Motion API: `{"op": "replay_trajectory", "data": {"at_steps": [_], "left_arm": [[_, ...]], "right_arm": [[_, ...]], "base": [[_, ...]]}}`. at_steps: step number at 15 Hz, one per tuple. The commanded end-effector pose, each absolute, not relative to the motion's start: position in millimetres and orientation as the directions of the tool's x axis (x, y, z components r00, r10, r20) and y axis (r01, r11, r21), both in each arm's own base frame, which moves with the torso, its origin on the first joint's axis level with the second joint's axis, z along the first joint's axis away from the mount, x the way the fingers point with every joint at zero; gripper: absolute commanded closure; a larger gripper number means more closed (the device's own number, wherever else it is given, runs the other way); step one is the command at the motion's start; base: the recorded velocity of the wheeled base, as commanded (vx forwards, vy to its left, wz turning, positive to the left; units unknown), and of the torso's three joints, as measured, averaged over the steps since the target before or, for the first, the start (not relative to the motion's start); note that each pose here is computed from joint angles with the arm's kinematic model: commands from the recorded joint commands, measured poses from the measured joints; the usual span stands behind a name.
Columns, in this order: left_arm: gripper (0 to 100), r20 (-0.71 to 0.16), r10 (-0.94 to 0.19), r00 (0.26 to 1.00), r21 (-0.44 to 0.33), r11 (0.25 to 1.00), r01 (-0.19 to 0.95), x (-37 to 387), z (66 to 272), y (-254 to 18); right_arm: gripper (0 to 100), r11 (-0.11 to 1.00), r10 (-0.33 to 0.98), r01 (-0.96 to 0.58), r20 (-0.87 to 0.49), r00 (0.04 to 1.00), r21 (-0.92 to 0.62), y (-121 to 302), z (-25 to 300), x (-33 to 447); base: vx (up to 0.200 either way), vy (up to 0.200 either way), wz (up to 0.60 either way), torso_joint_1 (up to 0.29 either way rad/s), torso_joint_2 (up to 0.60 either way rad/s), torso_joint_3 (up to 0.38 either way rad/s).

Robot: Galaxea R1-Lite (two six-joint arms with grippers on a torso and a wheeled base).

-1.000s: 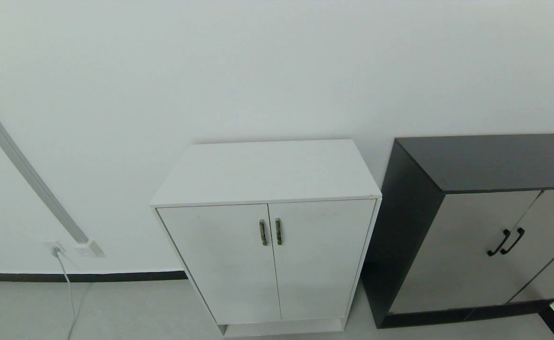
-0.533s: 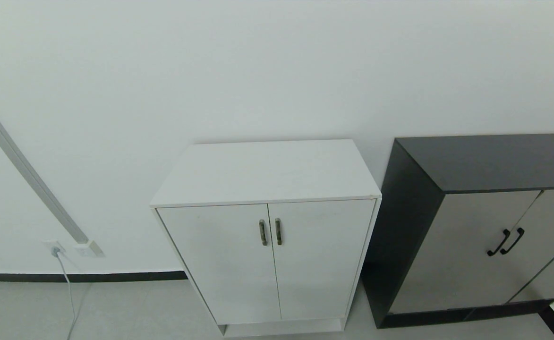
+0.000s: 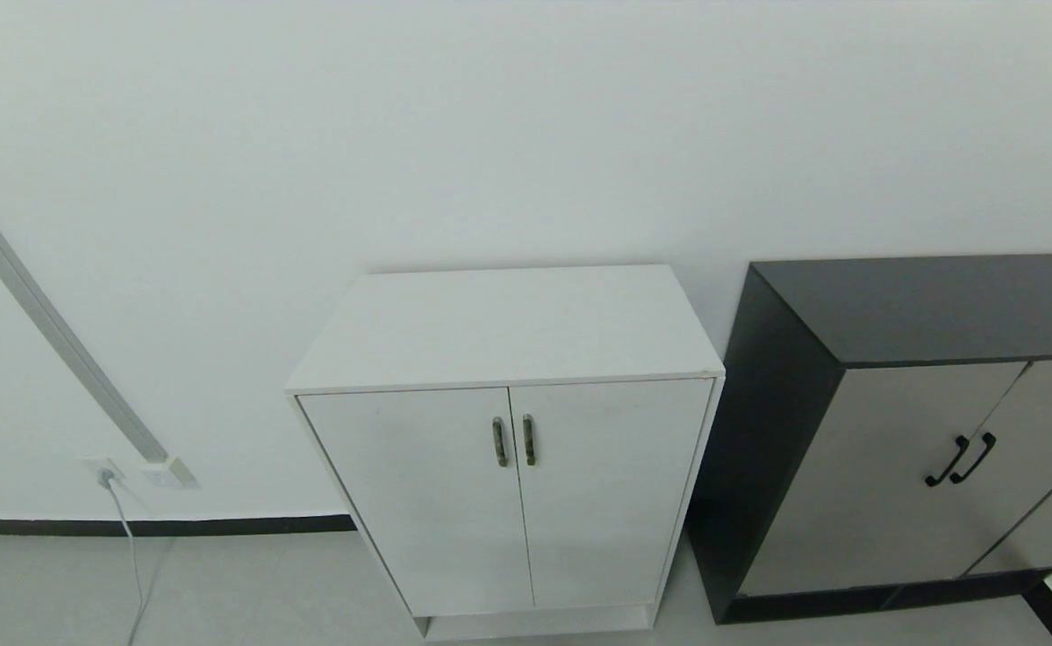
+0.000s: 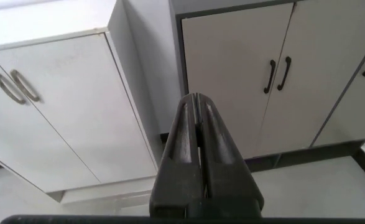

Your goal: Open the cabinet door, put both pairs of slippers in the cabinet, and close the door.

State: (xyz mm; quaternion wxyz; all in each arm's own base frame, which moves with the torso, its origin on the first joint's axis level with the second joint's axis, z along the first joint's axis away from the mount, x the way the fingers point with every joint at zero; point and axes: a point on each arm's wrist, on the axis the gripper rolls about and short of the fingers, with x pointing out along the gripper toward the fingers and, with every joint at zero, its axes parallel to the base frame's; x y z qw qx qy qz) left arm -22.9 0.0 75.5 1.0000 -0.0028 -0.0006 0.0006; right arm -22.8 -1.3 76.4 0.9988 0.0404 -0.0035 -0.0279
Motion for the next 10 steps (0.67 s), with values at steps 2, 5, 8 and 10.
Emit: {"op": "replay_trajectory", "data": {"at_steps": [2,5,8,10], "left_arm": [[100,0.000,0.002,1.000,-0.003,1.000,-0.002,-22.8,75.5,0.0],[100,0.002,0.002,1.000,-0.003,1.000,-0.002,-22.9,75.9,0.0],[100,0.002,0.002,1.000,-0.003,1.000,-0.002,-22.9,75.9,0.0],[100,0.000,0.002,1.000,-0.003,1.000,-0.002,-22.8,75.5,0.0]], "right_arm": [[100,0.995,-0.064,0.064,0.008,0.998,0.080,-1.4,76.3,-22.8],[100,0.994,-0.069,0.068,0.006,0.998,0.080,-1.6,76.1,-22.9],[100,0.995,-0.069,0.068,0.006,0.998,0.079,-1.6,76.1,-22.9],[100,0.995,-0.069,0.068,0.006,0.998,0.079,-1.6,76.1,-22.9]], "base": [[0.000,0.000,0.00,0.000,0.00,0.000],[0.000,0.000,0.00,0.000,0.00,0.000],[0.000,0.000,0.00,0.000,0.00,0.000],[0.000,0.000,0.00,0.000,0.00,0.000]]}}
